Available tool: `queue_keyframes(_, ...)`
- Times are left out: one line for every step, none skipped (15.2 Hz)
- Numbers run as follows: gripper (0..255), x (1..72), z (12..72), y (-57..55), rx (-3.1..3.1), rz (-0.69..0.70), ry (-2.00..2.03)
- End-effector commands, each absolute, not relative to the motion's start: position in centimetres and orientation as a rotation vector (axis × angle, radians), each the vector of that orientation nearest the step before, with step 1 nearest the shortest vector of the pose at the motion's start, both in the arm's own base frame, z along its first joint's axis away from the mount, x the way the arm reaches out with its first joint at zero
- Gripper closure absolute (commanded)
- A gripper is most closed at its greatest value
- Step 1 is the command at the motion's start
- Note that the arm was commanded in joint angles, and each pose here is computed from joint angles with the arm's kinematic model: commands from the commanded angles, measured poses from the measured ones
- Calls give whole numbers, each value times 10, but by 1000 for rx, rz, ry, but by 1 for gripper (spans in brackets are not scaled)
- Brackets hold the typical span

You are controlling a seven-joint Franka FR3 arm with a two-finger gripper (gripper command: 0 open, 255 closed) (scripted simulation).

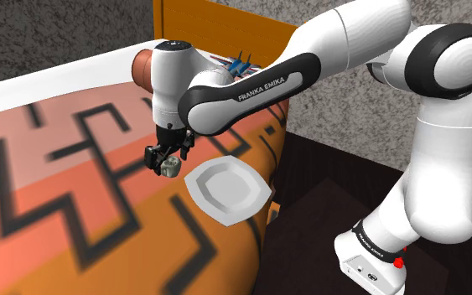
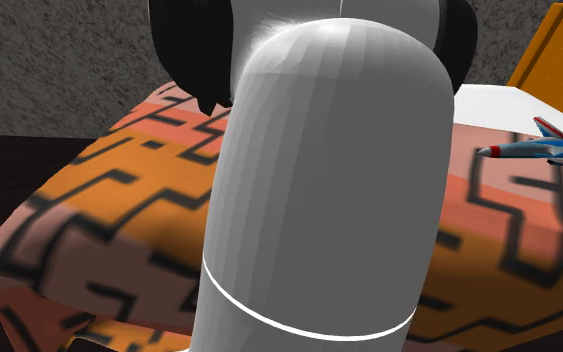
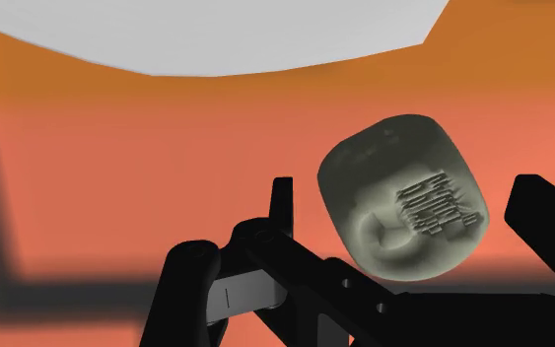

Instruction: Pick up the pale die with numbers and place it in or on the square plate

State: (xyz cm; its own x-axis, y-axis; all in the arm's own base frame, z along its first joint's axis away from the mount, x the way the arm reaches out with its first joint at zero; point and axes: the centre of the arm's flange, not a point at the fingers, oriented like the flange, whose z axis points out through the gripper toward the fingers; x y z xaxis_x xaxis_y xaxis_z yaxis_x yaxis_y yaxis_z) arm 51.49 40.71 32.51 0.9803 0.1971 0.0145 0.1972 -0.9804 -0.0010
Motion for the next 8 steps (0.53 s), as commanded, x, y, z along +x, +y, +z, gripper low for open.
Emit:
queue_keyframes(0,515,325,407,-3124,-23,-311)
queue_keyframes(0,515,325,407,-3124,-23,-311)
queue_keyframes(0,515,325,407,-3124,-23,-311)
queue_keyframes(255,515,325,407,-3124,-23,-311)
queue_keyframes(255,515,325,407,-3124,-23,-311)
queue_keyframes(255,515,325,407,-3124,-23,-311)
queue_keyframes(255,515,325,407,-3124,-23,-311)
queue_keyframes(255,515,325,407,-3124,-23,-311)
